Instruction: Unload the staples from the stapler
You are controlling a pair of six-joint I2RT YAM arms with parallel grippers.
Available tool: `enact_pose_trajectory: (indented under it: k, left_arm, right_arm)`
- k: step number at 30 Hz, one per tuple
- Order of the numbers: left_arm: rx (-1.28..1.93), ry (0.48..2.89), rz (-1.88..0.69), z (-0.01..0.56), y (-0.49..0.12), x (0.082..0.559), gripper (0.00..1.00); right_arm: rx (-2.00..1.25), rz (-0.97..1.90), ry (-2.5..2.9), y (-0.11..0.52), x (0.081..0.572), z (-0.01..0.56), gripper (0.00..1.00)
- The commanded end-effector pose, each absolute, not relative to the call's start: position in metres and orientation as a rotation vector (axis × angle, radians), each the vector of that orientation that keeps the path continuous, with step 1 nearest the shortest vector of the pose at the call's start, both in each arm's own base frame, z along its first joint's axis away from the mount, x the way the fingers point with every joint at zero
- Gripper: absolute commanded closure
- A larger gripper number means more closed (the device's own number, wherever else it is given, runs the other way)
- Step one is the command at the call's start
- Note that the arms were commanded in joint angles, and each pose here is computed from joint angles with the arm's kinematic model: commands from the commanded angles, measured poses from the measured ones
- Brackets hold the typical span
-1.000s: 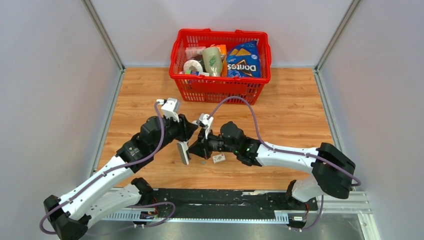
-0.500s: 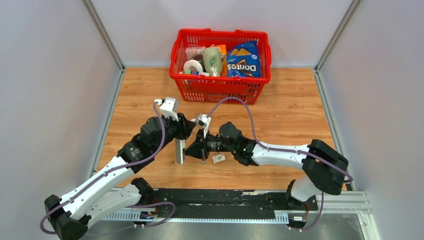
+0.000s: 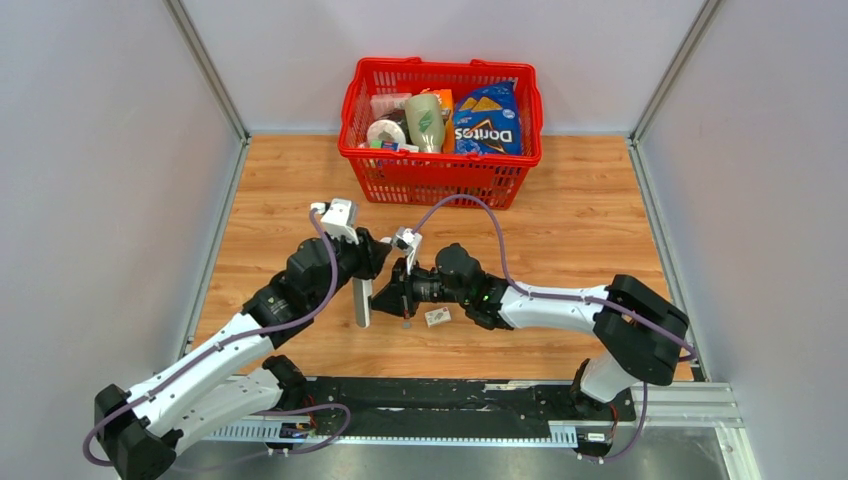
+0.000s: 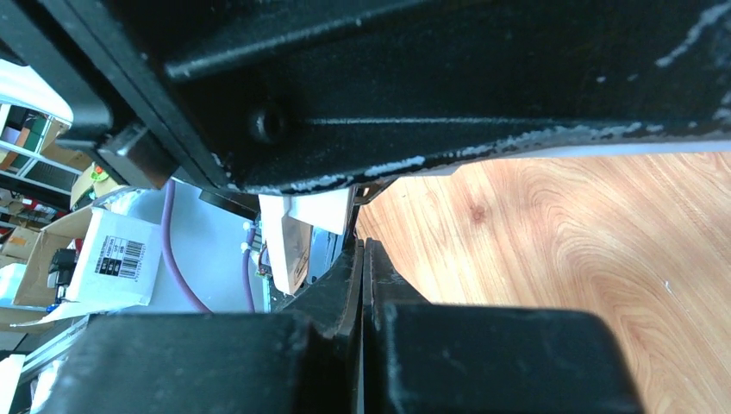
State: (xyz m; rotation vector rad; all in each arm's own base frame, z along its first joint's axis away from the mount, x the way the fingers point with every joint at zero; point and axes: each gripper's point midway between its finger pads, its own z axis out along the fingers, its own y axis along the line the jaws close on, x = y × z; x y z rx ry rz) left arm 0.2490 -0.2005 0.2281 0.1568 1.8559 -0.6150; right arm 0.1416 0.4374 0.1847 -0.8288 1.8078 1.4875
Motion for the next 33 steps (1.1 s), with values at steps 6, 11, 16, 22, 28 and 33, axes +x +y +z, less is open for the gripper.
enact_pose_trajectory:
  k: [6, 11, 16, 22, 28, 33]
  left_arm:
    - [0.139, 1.811, -0.532, 0.216, -0.203, 0.272, 1.00]
    - [0.148, 1.817, -0.499, 0.210, -0.202, 0.273, 1.00]
    - [0.145, 1.804, -0.482, 0.209, -0.201, 0.274, 1.00]
    - [0.149, 1.802, -0.486, 0.210, -0.206, 0.278, 1.00]
    - [0.158, 1.812, -0.480, 0.205, -0.206, 0.277, 1.00]
    - [0.158, 1.809, -0.471, 0.206, -0.205, 0.278, 1.00]
  right_arm:
    - [-0.912, 1.663, 1.509, 0.457, 0.118, 0.260, 1.00]
    - [-0.927, 1.623, 1.490, 0.460, 0.122, 0.268, 1.00]
    - [-0.902, 1.616, 1.469, 0.461, 0.132, 0.279, 1.00]
    - [-0.890, 1.664, 1.462, 0.468, 0.133, 0.279, 1.00]
    - [-0.890, 1.673, 1.446, 0.470, 0.133, 0.284, 1.00]
    - [-0.874, 1.655, 1.437, 0.469, 0.136, 0.286, 1.00]
